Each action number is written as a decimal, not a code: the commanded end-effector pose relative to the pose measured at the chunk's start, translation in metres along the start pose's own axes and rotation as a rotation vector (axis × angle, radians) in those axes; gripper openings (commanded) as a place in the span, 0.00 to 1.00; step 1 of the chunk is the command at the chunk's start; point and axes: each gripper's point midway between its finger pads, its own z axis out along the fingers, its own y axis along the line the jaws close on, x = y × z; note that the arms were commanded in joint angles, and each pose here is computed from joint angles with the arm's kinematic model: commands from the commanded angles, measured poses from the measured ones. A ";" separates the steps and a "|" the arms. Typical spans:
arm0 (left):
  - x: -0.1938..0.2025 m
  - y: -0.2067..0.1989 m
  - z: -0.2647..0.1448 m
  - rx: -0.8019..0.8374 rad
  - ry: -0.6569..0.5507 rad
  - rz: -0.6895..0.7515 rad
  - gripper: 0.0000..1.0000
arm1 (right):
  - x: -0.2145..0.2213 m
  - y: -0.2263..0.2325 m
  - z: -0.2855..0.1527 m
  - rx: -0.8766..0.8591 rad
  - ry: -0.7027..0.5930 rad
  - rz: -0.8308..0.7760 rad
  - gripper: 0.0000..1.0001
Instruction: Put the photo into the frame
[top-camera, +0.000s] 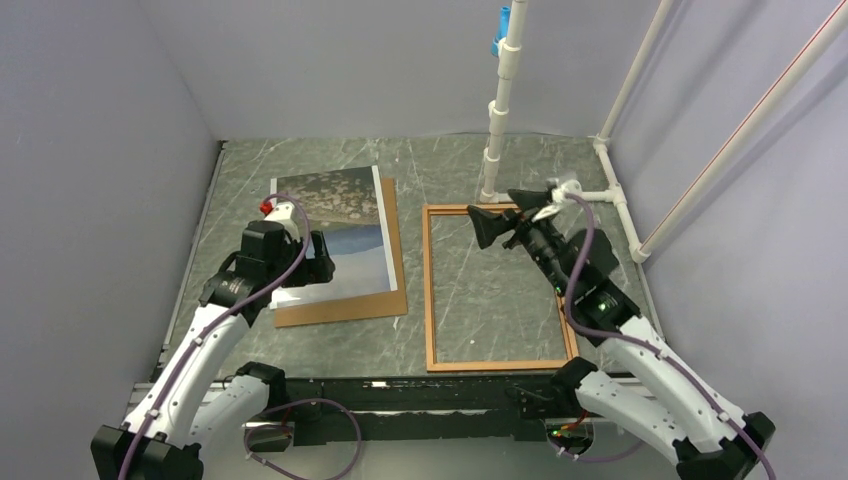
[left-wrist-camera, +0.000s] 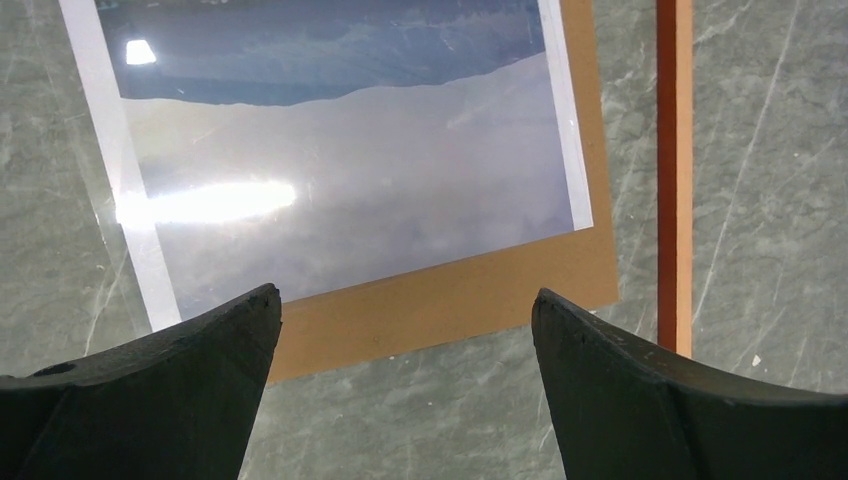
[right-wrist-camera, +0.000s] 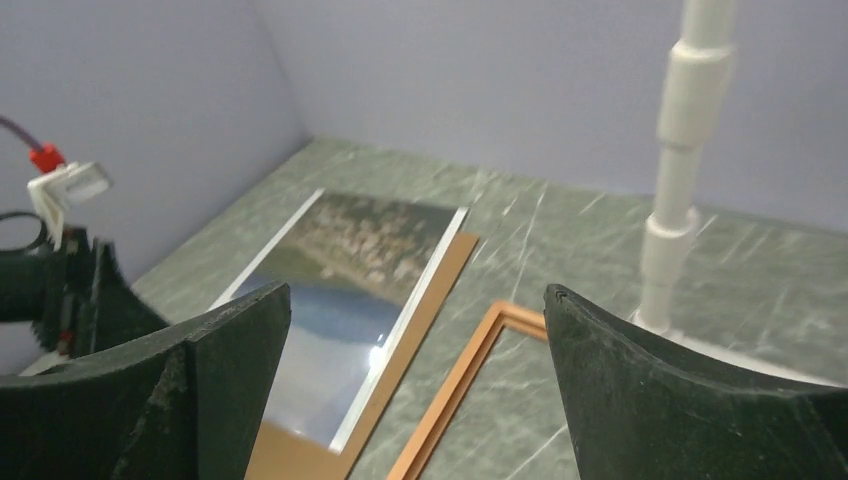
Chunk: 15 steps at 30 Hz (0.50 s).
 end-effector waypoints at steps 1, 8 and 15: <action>-0.003 0.014 0.006 -0.089 -0.010 -0.045 0.99 | 0.028 0.022 0.005 -0.130 0.231 0.146 1.00; -0.017 0.053 0.017 -0.238 -0.033 -0.151 0.99 | 0.081 0.002 0.023 0.015 0.462 0.213 1.00; -0.022 0.080 0.031 -0.279 -0.022 -0.255 0.99 | 0.139 0.000 0.041 0.089 0.612 0.266 1.00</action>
